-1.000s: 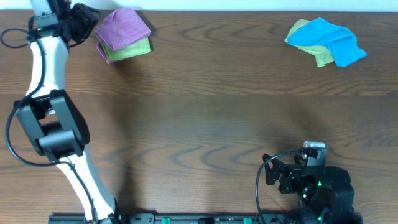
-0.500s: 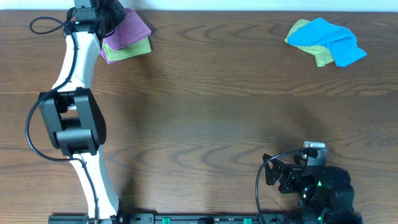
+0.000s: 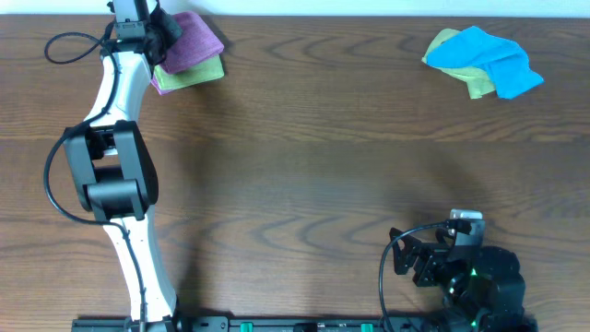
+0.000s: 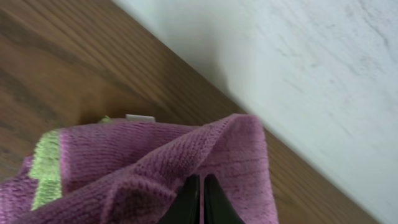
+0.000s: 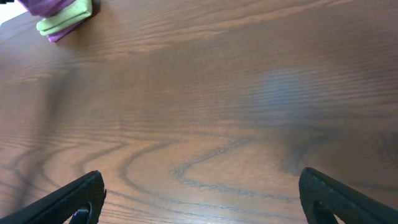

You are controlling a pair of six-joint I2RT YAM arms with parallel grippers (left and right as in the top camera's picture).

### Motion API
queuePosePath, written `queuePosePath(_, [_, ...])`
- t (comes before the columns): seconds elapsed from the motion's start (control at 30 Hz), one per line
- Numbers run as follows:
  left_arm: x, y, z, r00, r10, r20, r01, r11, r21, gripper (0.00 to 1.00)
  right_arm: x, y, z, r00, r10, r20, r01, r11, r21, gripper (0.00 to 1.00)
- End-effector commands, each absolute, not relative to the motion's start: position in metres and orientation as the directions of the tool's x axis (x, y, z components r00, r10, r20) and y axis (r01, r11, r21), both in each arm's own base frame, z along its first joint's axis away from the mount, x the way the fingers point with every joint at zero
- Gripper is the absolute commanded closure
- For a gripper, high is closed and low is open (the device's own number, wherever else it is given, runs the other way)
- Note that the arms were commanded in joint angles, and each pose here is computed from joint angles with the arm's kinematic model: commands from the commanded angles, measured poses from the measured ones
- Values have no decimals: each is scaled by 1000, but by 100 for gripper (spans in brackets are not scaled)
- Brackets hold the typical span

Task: Fold the cloth
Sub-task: 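Lower the purple cloth onto the stack and adjust it with the left gripper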

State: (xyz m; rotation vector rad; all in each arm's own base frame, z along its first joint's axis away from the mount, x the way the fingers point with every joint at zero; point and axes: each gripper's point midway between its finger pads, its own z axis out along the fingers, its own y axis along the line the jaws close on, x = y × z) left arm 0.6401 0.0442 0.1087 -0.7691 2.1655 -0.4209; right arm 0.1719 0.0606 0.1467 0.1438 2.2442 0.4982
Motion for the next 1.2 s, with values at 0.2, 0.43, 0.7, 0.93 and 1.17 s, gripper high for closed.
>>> queuePosePath(0.2, [636,70,60,-518,-659,-545,-487,752,-445,94,172,59,147,-658,279,-700,-44,913,406,1])
queuePosePath(0.43, [627,94,47,-504,-669,-547,-550,736,-394,95,172,59,147,-658,279,-700,-44,913,406,1])
queuePosePath(0.7, [636,84,61,-526,-679,-512,-463,733,-498,95,172,59,147,-658,279,-700,-44,913,406,1])
queuePosePath(0.93, [650,73,119,-532,-649,-543,-362,754,-548,94,172,59,147,-657,279,-700,-44,913,406,1])
queuePosePath(1.17, [625,74,155,-639,-552,-536,-359,830,-427,94,172,59,147,-658,279,-700,-44,913,406,1])
